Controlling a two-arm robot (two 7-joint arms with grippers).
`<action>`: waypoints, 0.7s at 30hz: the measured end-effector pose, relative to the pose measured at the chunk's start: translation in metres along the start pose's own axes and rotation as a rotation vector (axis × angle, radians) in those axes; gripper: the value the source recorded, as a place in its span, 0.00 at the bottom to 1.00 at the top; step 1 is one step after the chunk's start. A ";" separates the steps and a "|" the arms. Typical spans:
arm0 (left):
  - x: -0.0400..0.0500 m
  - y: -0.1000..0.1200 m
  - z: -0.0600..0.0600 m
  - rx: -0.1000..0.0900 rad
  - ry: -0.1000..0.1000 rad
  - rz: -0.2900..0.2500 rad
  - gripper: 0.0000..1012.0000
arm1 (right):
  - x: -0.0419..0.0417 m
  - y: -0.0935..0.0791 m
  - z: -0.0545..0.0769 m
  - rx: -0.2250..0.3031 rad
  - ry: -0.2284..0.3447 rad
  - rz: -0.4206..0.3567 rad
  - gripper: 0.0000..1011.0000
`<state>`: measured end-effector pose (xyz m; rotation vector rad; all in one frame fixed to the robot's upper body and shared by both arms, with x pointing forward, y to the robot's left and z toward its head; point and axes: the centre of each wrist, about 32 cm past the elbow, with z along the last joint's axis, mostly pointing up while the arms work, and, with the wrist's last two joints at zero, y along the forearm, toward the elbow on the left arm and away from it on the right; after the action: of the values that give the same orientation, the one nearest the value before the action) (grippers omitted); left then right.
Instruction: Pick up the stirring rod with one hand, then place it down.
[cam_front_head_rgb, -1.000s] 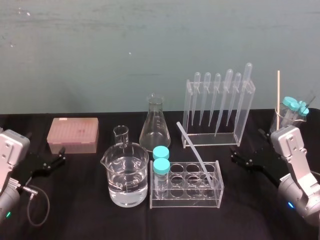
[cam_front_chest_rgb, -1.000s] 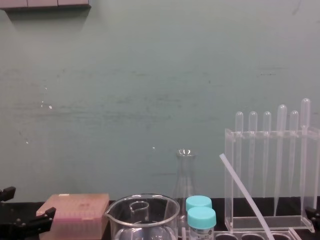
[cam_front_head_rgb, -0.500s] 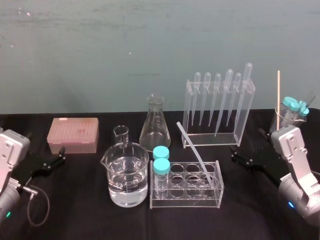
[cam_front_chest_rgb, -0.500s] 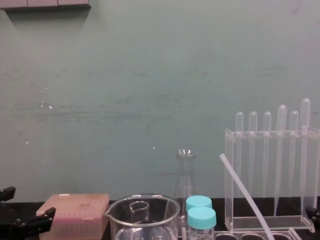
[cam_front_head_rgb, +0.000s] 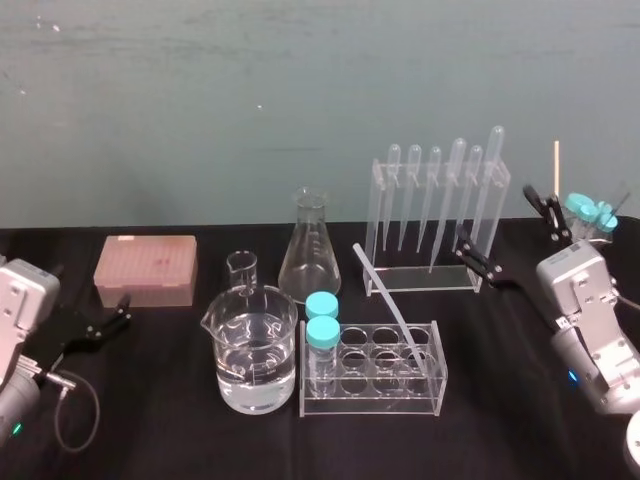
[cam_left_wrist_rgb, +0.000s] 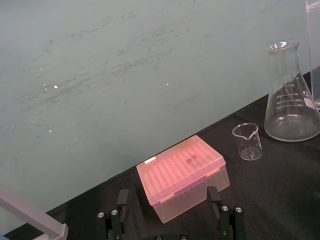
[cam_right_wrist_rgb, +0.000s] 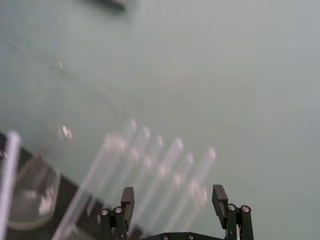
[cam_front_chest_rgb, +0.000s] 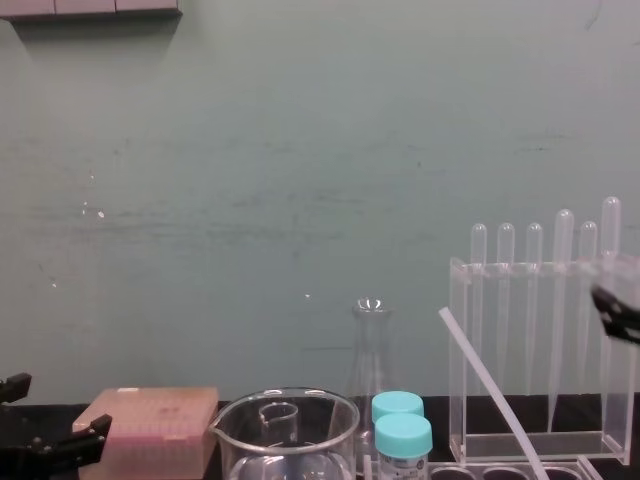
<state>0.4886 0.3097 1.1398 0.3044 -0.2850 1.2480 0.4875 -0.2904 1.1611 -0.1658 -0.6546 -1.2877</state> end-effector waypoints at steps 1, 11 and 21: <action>0.0000 0.000 0.000 0.000 0.000 0.000 0.99 | -0.0010 0.002 0.005 0.044 -0.017 0.011 0.99; 0.0000 0.000 0.000 0.000 0.000 0.000 0.99 | -0.0191 0.010 0.025 0.263 -0.071 0.185 0.99; 0.0000 0.000 0.000 0.000 0.000 0.000 0.99 | -0.0199 0.030 0.027 0.127 0.181 0.335 0.99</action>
<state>0.4886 0.3097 1.1398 0.3045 -0.2850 1.2480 0.5032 -0.2522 1.1798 -0.0509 -0.5257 -0.9241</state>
